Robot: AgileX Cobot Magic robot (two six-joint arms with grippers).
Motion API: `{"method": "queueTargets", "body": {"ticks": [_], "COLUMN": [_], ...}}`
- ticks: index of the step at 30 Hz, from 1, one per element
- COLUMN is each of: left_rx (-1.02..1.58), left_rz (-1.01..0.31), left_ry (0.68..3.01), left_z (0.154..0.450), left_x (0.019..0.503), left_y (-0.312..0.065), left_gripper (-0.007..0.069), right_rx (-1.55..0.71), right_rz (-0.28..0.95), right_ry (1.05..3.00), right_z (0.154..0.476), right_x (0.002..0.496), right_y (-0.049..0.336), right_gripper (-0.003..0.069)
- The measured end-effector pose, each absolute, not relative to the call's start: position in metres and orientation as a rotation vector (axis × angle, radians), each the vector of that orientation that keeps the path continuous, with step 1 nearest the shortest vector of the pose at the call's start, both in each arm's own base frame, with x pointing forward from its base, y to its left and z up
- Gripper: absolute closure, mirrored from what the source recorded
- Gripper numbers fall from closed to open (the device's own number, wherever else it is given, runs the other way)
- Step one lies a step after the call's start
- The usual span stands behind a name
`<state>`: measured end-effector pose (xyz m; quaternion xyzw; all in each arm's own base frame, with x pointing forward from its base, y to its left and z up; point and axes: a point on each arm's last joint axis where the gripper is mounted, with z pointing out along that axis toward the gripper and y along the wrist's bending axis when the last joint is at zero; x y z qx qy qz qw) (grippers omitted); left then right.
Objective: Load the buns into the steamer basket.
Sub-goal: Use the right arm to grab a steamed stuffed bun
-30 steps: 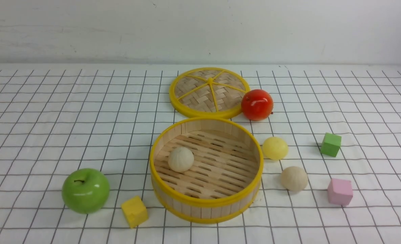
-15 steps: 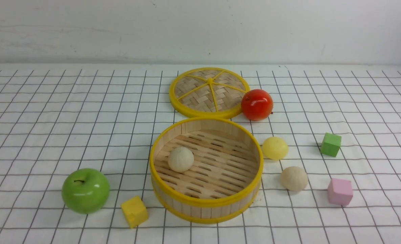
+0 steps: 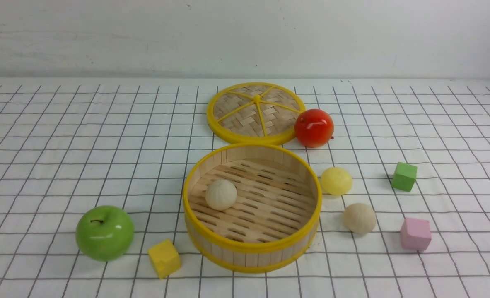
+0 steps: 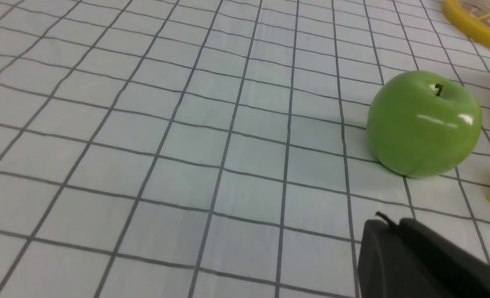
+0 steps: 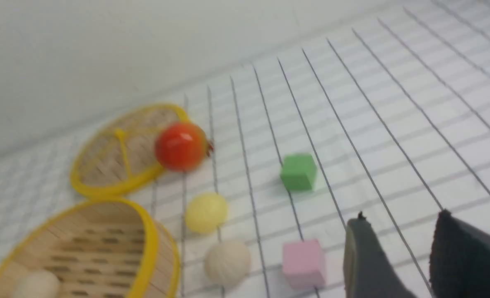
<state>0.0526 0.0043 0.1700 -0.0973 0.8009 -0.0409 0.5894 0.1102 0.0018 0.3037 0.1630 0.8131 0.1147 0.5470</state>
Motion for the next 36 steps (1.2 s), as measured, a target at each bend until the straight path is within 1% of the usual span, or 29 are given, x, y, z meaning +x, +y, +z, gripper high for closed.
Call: {"method": "queueTargets", "body": {"ticks": [1, 5, 8, 10, 14, 16, 20, 21, 22, 26, 27, 29, 32, 36], "left_rx": [-0.227, -0.227, -0.227, -0.227, -0.227, -0.227, -0.227, -0.227, -0.227, -0.227, -0.227, -0.227, -0.227, -0.227], "left_rz": [-0.095, -0.095, -0.095, -0.095, -0.096, -0.096, -0.096, -0.096, -0.096, -0.096, -0.096, -0.096, -0.096, -0.096], "left_ry": [1.865, 1.865, 1.865, 1.865, 1.865, 1.865, 1.865, 1.865, 1.865, 1.865, 1.865, 1.865, 1.865, 1.865], "left_z": [0.170, 0.170, 0.170, 0.170, 0.170, 0.170, 0.170, 0.170, 0.170, 0.170, 0.170, 0.170, 0.170, 0.170], "left_x": [0.053, 0.053, 0.053, 0.053, 0.053, 0.053, 0.053, 0.053, 0.053, 0.053, 0.053, 0.053, 0.053, 0.053], "left_y": [0.004, 0.004, 0.004, 0.004, 0.004, 0.004, 0.004, 0.004, 0.004, 0.004, 0.004, 0.004, 0.004, 0.004], "left_gripper": [0.0595, 0.0589, 0.0589, 0.0589, 0.0589, 0.0589, 0.0589, 0.0589, 0.0589, 0.0586, 0.0586, 0.0584, 0.0581, 0.0575], "right_rx": [0.391, 0.415, 0.421, 0.397, 0.278, 0.154, 0.070, 0.041, 0.038, -0.011, -0.013, -0.044, -0.083, -0.191], "right_rz": [0.254, 0.250, 0.247, 0.234, 0.229, 0.244, 0.265, 0.270, 0.271, 0.298, 0.299, 0.308, 0.306, 0.255], "right_ry": [1.983, 2.088, 2.147, 2.229, 2.337, 2.421, 2.481, 2.499, 2.500, 2.534, 2.534, 2.558, 2.587, 2.662], "right_z": [0.298, 0.282, 0.274, 0.265, 0.261, 0.262, 0.266, 0.268, 0.268, 0.269, 0.269, 0.265, 0.258, 0.244], "right_x": [0.118, 0.142, 0.150, 0.160, 0.171, 0.185, 0.205, 0.218, 0.219, 0.262, 0.262, 0.284, 0.300, 0.323], "right_y": [0.002, 0.004, 0.005, 0.007, 0.015, 0.028, 0.042, 0.048, 0.049, 0.071, 0.071, 0.085, 0.097, 0.119], "right_gripper": [0.0418, 0.0418, 0.0418, 0.0418, 0.0418, 0.0418, 0.0418, 0.0418, 0.0418, 0.0418, 0.0418, 0.0418, 0.0417, 0.0396]}}
